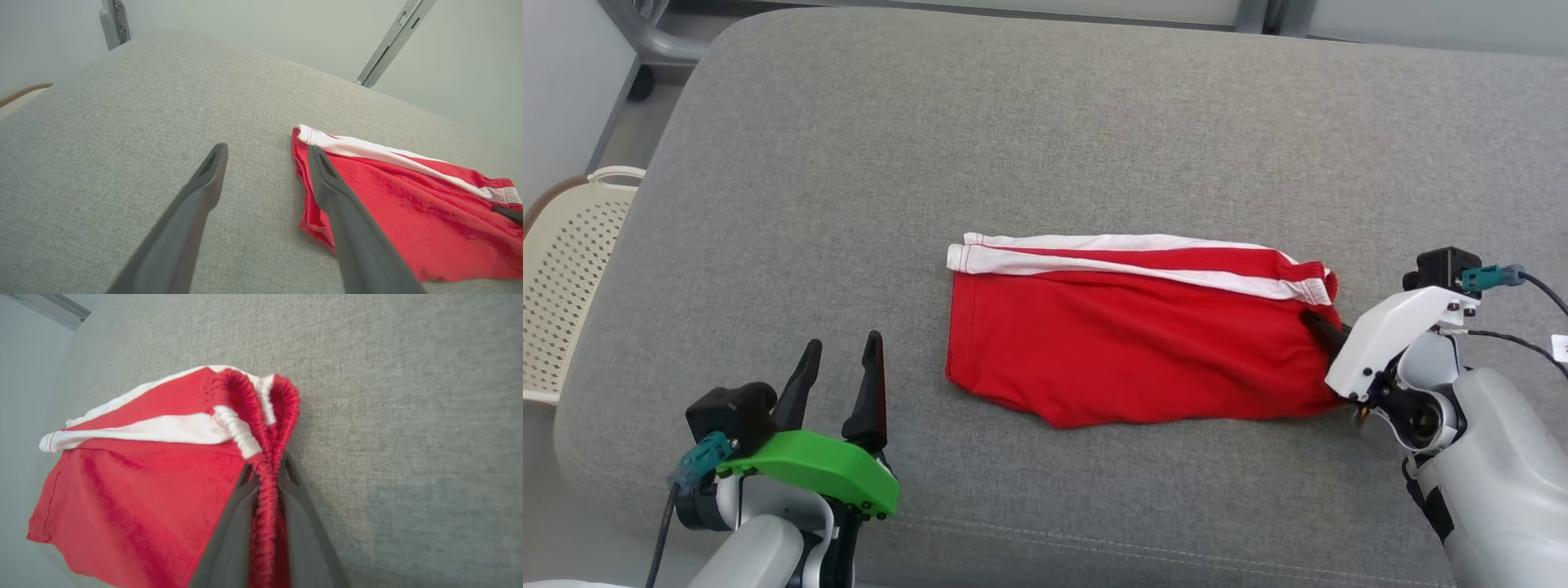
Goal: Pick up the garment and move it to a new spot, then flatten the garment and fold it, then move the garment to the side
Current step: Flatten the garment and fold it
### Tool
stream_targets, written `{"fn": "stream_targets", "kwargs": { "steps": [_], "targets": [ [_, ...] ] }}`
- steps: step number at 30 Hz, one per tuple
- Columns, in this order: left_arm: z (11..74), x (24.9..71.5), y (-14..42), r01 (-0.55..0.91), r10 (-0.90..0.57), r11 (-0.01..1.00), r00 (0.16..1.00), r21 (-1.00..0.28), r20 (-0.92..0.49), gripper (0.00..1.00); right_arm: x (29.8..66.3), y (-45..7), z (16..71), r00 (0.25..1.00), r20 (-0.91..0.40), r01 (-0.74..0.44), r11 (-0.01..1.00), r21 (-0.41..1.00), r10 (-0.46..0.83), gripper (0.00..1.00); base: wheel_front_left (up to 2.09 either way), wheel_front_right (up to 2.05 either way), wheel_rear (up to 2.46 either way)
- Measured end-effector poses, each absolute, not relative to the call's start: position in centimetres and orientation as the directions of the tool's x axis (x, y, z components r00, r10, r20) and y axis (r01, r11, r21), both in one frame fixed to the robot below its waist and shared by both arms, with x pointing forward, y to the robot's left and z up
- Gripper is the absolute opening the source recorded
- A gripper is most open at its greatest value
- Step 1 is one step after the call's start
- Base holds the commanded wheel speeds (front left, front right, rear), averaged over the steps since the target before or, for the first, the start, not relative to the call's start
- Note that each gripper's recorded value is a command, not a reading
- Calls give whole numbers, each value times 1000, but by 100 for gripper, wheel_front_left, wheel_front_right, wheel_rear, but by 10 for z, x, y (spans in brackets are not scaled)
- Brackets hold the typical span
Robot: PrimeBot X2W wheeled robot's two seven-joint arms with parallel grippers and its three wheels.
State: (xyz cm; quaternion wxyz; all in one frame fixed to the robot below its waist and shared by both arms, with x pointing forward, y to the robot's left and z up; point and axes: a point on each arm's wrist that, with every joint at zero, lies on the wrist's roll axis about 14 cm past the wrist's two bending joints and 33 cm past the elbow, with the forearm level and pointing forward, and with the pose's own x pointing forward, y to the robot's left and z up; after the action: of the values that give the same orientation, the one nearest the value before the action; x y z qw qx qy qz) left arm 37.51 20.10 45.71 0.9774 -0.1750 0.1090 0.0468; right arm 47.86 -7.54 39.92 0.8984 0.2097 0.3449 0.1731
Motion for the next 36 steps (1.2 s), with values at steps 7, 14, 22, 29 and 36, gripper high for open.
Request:
{"fn": "stream_targets", "kwargs": {
  "steps": [7,14,22,29,36],
  "targets": [
    [461,381,188,-82,7,939,976,-335,-218,100,483,-106,417,709,-548,-150,854,499,445,0,0,0,0],
    [473,388,164,1,-68,939,981,-343,-183,100,483,-176,434,744,-580,-85,907,412,333,0,0,0,0],
    [486,391,143,68,-129,935,979,-347,-155,100,475,-213,451,774,-577,-28,925,378,259,0,0,0,0],
    [489,386,134,99,-161,932,975,-349,-153,100,470,-170,471,771,-515,-102,871,480,374,0,0,0,0],
    [493,379,133,105,-165,931,975,-351,-147,100,464,-117,487,732,-469,-169,798,579,495,0,0,0,0]
  ]
}}
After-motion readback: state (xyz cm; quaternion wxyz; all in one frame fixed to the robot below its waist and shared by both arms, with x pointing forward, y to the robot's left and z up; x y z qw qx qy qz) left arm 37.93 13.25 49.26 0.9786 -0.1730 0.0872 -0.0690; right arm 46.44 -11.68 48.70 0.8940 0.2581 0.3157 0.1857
